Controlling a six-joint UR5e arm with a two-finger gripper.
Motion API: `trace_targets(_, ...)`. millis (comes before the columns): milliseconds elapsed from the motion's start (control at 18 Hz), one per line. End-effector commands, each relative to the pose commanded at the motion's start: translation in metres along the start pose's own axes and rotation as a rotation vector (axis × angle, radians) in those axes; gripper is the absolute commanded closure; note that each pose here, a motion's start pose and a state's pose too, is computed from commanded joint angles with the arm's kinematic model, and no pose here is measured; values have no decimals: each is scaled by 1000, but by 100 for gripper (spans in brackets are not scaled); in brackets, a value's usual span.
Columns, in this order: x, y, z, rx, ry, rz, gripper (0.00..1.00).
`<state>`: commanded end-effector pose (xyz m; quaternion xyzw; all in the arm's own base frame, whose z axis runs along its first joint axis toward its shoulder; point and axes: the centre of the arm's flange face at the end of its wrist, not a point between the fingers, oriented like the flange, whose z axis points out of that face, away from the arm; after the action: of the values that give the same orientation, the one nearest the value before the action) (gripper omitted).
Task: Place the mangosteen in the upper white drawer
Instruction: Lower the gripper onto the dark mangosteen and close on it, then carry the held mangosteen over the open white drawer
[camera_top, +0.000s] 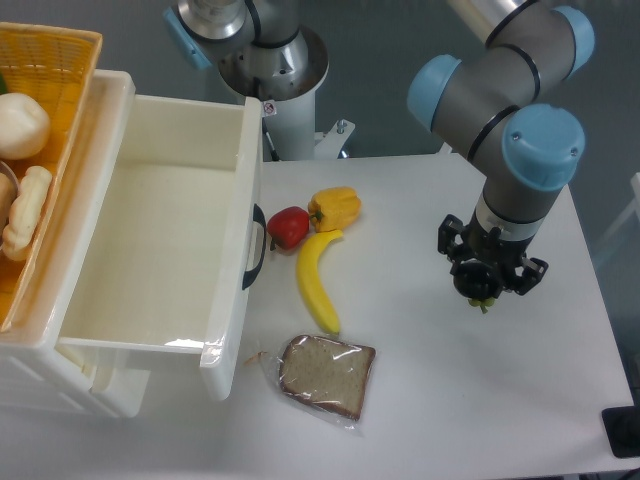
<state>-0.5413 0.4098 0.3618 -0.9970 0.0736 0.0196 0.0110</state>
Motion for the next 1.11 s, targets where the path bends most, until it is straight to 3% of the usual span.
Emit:
trace_targets(500, 21, 4, -34, 20, 27, -14, 100)
trace_targets(778, 65, -9, -103, 212, 2, 4, 100)
trace_targets(1111, 157, -34, -172, 362, -26, 53, 100)
